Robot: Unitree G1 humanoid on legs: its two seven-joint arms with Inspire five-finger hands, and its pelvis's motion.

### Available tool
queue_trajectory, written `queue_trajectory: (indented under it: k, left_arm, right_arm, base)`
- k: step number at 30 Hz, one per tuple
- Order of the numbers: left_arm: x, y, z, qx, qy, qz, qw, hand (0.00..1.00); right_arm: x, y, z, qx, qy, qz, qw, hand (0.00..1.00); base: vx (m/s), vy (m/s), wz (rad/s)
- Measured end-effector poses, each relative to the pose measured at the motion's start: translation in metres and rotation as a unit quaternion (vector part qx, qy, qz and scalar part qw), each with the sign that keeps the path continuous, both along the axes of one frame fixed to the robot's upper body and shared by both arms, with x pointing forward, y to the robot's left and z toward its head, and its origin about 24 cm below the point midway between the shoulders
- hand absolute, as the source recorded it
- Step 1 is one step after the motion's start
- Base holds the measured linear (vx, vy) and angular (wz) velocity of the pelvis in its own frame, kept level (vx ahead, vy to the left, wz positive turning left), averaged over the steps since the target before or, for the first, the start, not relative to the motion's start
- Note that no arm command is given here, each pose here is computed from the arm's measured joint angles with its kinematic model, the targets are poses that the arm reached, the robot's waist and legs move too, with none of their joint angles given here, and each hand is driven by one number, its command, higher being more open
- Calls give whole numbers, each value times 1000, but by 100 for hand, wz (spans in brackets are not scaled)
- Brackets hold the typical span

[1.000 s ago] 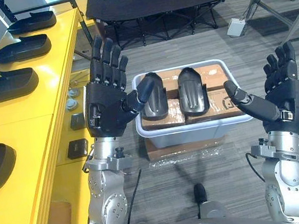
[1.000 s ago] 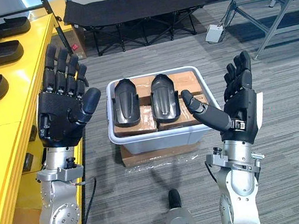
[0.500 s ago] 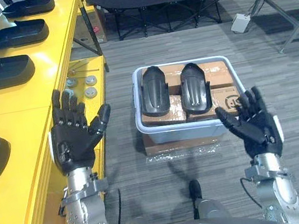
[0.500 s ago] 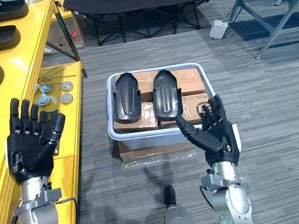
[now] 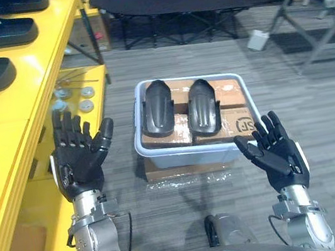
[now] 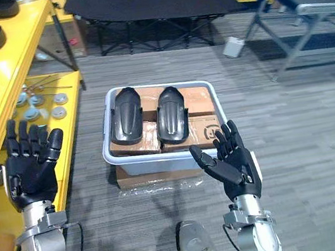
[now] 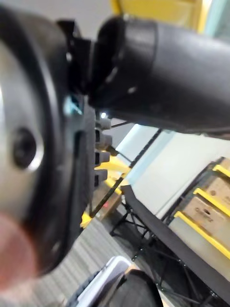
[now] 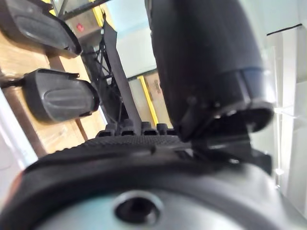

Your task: Walk over and take three plastic housings, then place them on the shelf

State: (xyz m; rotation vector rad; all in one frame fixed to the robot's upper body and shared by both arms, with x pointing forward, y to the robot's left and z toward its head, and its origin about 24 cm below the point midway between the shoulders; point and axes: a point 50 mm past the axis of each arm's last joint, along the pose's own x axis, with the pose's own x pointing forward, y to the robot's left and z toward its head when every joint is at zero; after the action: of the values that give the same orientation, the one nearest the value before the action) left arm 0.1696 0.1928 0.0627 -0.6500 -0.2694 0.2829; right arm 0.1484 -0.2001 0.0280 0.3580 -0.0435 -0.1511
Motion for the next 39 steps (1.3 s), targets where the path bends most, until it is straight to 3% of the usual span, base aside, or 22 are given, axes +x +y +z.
queue_trajectory:
  k: [6,10,24,30,35,39]
  left_arm:
    - [-13,-14,-14,-4,32,-34,999,100]
    - [-15,-3,-7,13,24,-17,999,100]
    - [6,-18,6,27,-6,-56,998,100]
    - [3,-11,3,54,10,-65,996,100]
    - [0,13,3,73,24,-24,997,100]
    - [0,15,4,84,26,-29,996,100]
  right_arm:
    - [1,-16,5,-45,7,27,999,100]
    - [13,-3,-5,-33,18,50,998,100]
    - [9,19,-14,-52,48,58,996,100]
    - [11,6,-20,-65,67,1,996,100]
    - [25,7,-12,-71,34,14,997,100]
    - [18,9,-17,-86,46,30,995,100]
  base:
    - [86,-229,-12]
    - [26,-39,-106]
    - [25,25,-12]
    - [-117,-2,13]
    - [-59,-65,-10]
    - [61,-327,41]
